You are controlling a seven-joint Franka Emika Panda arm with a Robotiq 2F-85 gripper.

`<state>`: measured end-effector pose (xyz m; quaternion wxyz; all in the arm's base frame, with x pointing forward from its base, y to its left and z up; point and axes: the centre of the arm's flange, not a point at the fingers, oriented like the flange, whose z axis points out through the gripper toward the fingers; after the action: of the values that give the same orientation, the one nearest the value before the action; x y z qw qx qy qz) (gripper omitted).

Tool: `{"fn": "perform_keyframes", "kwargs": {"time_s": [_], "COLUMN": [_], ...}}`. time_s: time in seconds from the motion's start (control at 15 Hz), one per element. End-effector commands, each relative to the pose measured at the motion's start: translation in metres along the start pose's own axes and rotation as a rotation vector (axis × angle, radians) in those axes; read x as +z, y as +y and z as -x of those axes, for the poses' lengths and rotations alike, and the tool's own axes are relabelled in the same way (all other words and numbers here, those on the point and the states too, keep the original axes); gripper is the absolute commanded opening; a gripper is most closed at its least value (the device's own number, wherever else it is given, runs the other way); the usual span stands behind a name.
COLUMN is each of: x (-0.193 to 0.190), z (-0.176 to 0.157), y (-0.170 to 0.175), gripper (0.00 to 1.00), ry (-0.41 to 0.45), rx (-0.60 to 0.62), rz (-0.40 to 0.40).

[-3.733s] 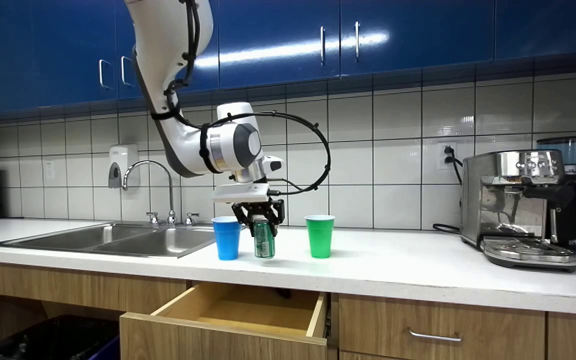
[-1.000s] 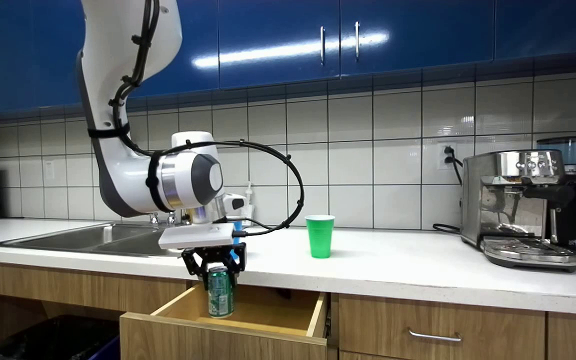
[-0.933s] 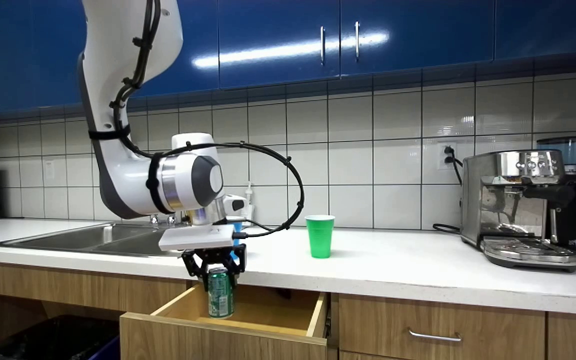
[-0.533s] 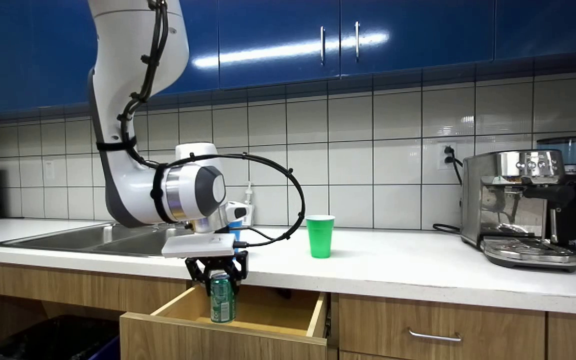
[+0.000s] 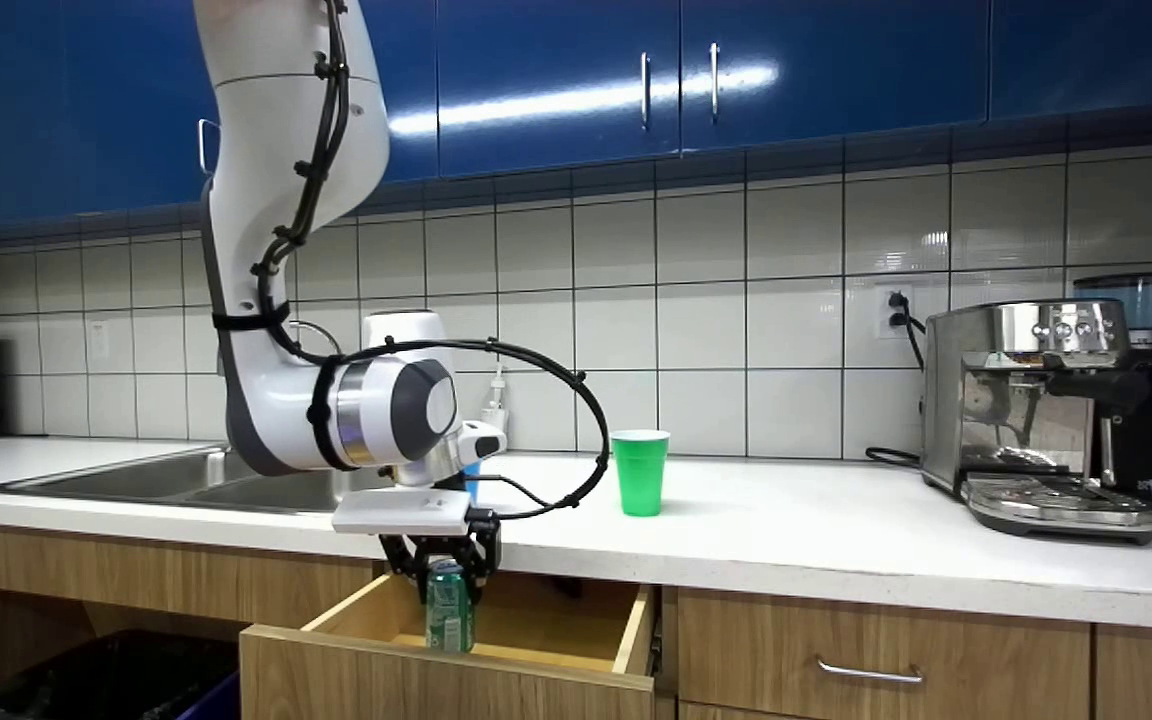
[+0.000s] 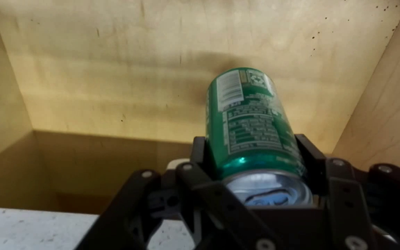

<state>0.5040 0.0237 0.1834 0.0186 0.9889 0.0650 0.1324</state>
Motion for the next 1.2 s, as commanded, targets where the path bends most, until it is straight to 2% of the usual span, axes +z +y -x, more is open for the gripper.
{"fn": "perform_keyframes", "kwargs": {"time_s": [0.0,0.73,1.13], "x": [0.008,0.032,0.031], "z": [-0.008,0.005,0.003], "y": [-0.014,-0.028,-0.03], "gripper": [0.38,0.38,0.38], "ry": [0.032,0.013,0.016], "rx": [0.029,0.048,0.043], "rz": [0.005,0.002,0.005]}}
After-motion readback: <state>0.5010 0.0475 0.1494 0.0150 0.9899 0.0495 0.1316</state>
